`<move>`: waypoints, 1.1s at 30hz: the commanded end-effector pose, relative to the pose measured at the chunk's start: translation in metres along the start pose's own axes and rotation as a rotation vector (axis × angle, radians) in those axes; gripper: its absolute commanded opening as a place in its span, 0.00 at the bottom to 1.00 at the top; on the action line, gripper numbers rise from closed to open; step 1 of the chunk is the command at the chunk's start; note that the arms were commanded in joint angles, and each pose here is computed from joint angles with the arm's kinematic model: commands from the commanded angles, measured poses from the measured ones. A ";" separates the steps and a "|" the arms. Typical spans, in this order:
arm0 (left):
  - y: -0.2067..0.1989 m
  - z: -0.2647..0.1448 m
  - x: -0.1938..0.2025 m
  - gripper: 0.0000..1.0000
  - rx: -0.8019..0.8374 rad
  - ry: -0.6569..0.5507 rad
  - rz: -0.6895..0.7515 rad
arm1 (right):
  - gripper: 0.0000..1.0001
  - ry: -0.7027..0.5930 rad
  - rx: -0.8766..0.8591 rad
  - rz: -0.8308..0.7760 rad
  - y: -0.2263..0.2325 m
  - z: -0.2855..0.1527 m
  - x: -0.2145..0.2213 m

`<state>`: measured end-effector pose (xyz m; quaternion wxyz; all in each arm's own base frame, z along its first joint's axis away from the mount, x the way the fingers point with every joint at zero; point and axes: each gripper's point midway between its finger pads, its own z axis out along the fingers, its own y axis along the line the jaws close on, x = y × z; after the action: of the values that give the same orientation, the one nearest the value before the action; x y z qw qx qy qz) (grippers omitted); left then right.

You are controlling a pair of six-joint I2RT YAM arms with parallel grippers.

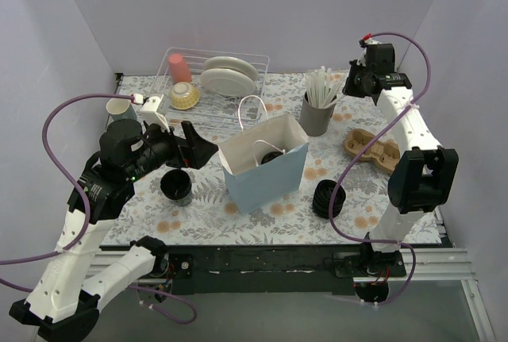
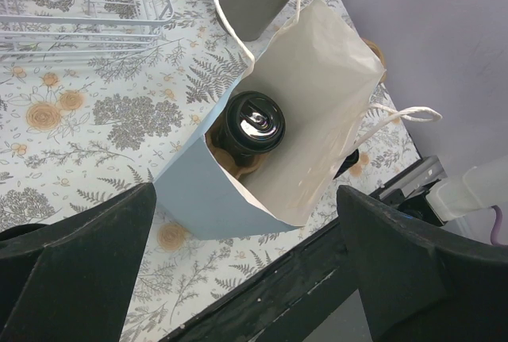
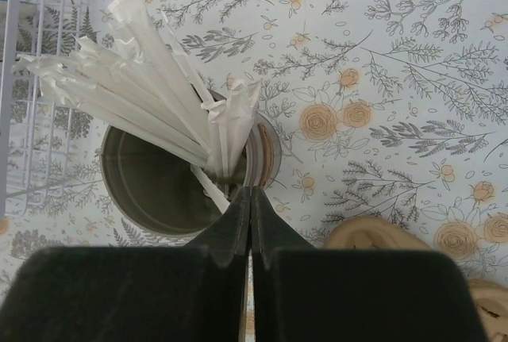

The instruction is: Pack the takeout coffee

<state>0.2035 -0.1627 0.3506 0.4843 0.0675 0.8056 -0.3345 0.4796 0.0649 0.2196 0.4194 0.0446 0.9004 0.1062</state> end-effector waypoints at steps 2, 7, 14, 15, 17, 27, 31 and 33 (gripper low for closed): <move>-0.008 -0.007 -0.012 0.98 0.026 -0.042 0.043 | 0.01 -0.100 -0.021 -0.065 0.011 -0.043 -0.044; -0.006 -0.003 -0.014 0.98 0.023 -0.062 0.043 | 0.01 -0.179 -0.060 -0.092 0.027 -0.092 -0.076; 0.015 0.011 -0.024 0.98 -0.095 -0.075 0.042 | 0.01 -0.325 -0.165 -0.119 0.056 -0.187 -0.104; 0.015 0.009 -0.030 0.98 -0.102 -0.093 0.046 | 0.01 -0.344 -0.196 -0.115 0.063 -0.199 -0.108; 0.016 0.009 -0.039 0.98 -0.117 -0.128 0.058 | 0.01 -0.394 -0.257 -0.123 0.078 -0.230 -0.117; 0.014 0.011 -0.053 0.98 -0.110 -0.185 0.063 | 0.01 -0.548 -0.589 -0.129 0.138 -0.345 -0.117; 0.014 0.013 -0.053 0.98 -0.108 -0.182 0.069 | 0.01 -0.457 -0.704 -0.095 0.149 -0.355 -0.079; 0.013 0.016 -0.052 0.98 -0.104 -0.177 0.067 | 0.01 -0.424 -0.751 -0.064 0.152 -0.357 -0.064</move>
<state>0.2471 -0.1528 0.3638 0.5436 0.0358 0.7903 -0.2804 0.2742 0.1267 0.5382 0.6294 -0.1027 0.6976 0.3264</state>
